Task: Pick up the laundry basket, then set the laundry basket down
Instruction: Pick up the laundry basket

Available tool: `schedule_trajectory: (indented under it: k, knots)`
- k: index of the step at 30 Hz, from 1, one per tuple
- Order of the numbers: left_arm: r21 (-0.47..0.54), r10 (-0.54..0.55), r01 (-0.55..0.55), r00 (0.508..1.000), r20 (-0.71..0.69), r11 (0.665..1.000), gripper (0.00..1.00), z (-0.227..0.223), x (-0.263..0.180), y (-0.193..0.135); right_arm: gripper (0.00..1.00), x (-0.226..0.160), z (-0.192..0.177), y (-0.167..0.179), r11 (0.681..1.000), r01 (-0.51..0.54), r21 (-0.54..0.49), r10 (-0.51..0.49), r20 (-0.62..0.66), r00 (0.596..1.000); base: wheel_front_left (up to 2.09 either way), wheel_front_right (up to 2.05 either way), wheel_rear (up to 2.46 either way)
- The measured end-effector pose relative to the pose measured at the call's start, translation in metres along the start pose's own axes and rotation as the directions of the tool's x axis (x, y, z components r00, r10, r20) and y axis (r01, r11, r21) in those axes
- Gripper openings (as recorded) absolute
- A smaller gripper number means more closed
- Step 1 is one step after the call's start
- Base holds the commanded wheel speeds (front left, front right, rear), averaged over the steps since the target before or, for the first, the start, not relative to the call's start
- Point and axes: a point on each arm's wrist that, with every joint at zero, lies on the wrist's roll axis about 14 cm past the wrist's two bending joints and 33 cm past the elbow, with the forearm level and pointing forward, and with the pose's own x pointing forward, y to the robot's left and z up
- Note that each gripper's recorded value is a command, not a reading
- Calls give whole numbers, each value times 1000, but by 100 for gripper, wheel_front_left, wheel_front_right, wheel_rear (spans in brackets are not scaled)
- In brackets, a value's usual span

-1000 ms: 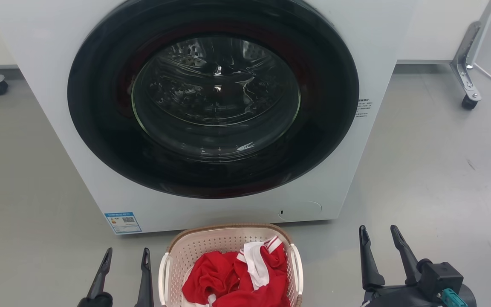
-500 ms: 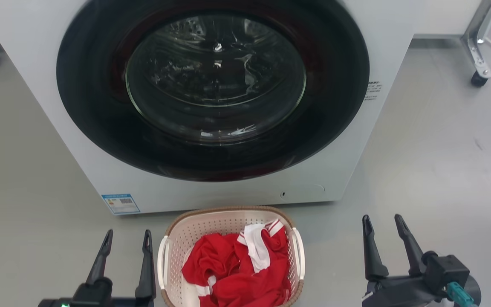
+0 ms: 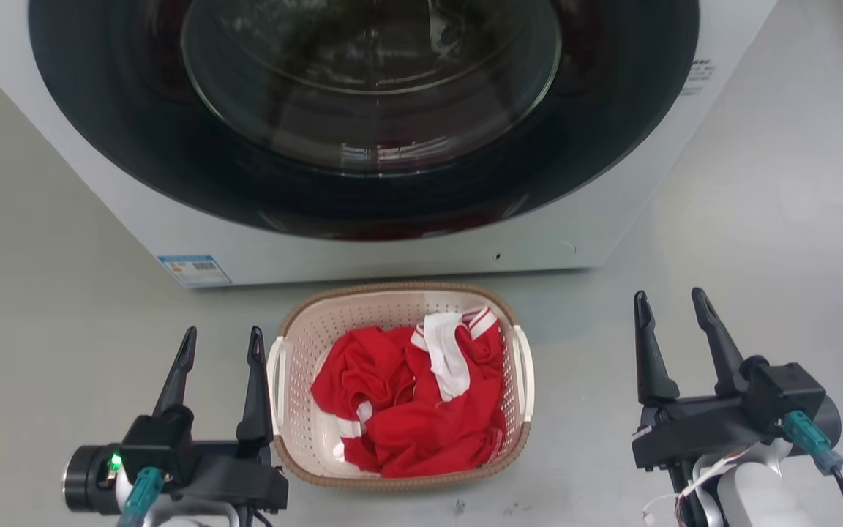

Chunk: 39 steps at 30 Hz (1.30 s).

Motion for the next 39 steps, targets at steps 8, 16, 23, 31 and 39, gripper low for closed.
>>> schedule_trajectory:
  k: [8,16,23,31,39]
  knots:
    - [6,-6,6,994,-113,1000,100,-43,27,1,100,30,-39,-8,1000,-11,-25,9,-91,996,0,0,0]
    - [-2,16,-17,978,-207,1000,100,-82,55,9,100,56,-84,-11,1000,-16,-17,12,-181,983,0,0,0]
    - [-8,34,-38,955,-295,999,100,-122,72,17,100,80,-124,-14,1000,-18,-5,16,-245,969,0,0,0]
    - [-3,39,-43,929,-368,999,100,-160,86,23,100,97,-166,-8,999,-36,15,39,-310,950,0,0,0]
    - [8,50,-52,885,-463,999,100,-208,95,32,100,99,-224,-9,999,-34,33,45,-409,911,0,0,0]
